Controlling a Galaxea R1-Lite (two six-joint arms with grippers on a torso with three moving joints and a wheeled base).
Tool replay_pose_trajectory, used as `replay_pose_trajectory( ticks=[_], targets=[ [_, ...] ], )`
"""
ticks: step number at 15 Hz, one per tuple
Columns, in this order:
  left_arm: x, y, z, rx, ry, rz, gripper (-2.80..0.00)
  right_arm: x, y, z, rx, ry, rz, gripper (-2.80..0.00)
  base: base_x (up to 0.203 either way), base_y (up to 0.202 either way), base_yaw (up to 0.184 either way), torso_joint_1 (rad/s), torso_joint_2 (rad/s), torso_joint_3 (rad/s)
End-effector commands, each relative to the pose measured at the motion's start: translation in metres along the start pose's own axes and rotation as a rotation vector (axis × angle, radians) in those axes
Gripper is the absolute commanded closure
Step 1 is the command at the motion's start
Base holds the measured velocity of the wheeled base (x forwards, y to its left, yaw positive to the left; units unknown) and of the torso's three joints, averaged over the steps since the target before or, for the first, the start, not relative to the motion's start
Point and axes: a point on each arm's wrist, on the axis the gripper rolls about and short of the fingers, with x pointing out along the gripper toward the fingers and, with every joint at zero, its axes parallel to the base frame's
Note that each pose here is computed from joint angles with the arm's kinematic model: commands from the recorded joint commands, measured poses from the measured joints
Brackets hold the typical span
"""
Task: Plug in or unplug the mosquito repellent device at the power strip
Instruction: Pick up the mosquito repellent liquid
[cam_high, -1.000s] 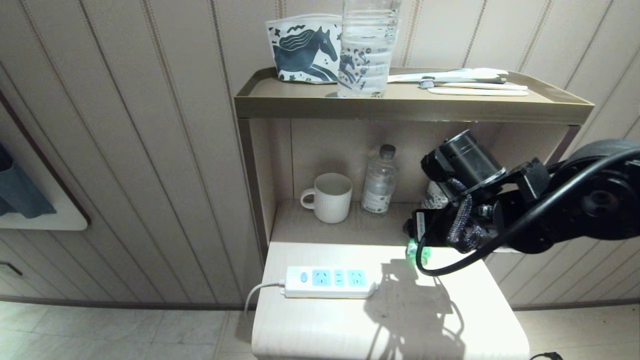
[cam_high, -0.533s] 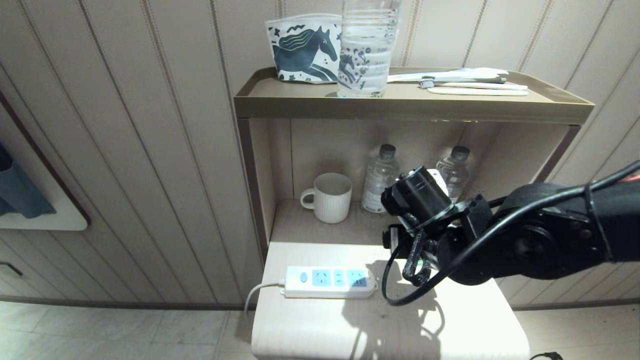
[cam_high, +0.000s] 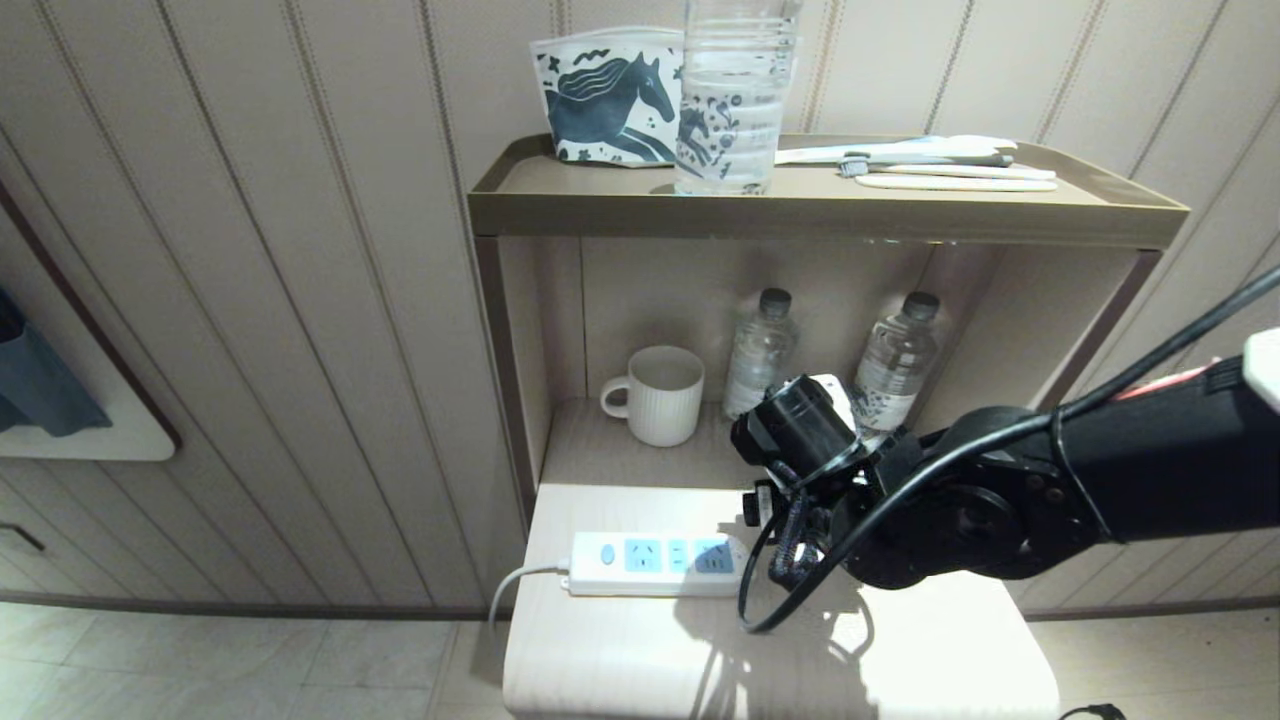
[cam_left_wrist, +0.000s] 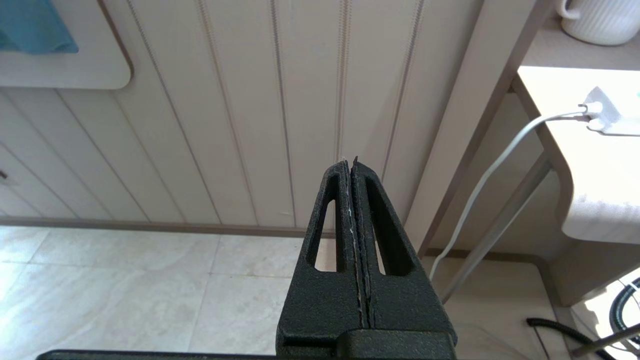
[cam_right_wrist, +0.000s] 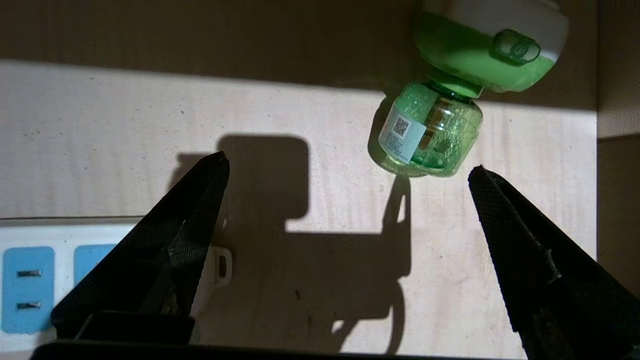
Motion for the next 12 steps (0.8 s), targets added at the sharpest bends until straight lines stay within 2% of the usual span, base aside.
replay_pose_trajectory(
  ticks=[1,4,12],
  targets=[
    [0.0,0.0,0.0,0.0,0.0,0.0,0.0,0.004,-0.001,0.005,-0.001,-0.018,-0.006,-2.8,0.0,0.0,0.0,0.0,0.0,0.0],
    [0.0,0.0,0.0,0.0,-0.001,0.0,0.0,0.009,-0.013,0.021,0.046,-0.046,-0.028,-2.8,0.0,0.0,0.0,0.0,0.0,0.0],
    [0.0,0.0,0.0,0.0,0.0,0.0,0.0,0.005,-0.024,0.04,0.085,-0.088,-0.033,-2.8,0.0,0.0,0.0,0.0,0.0,0.0]
  ],
)
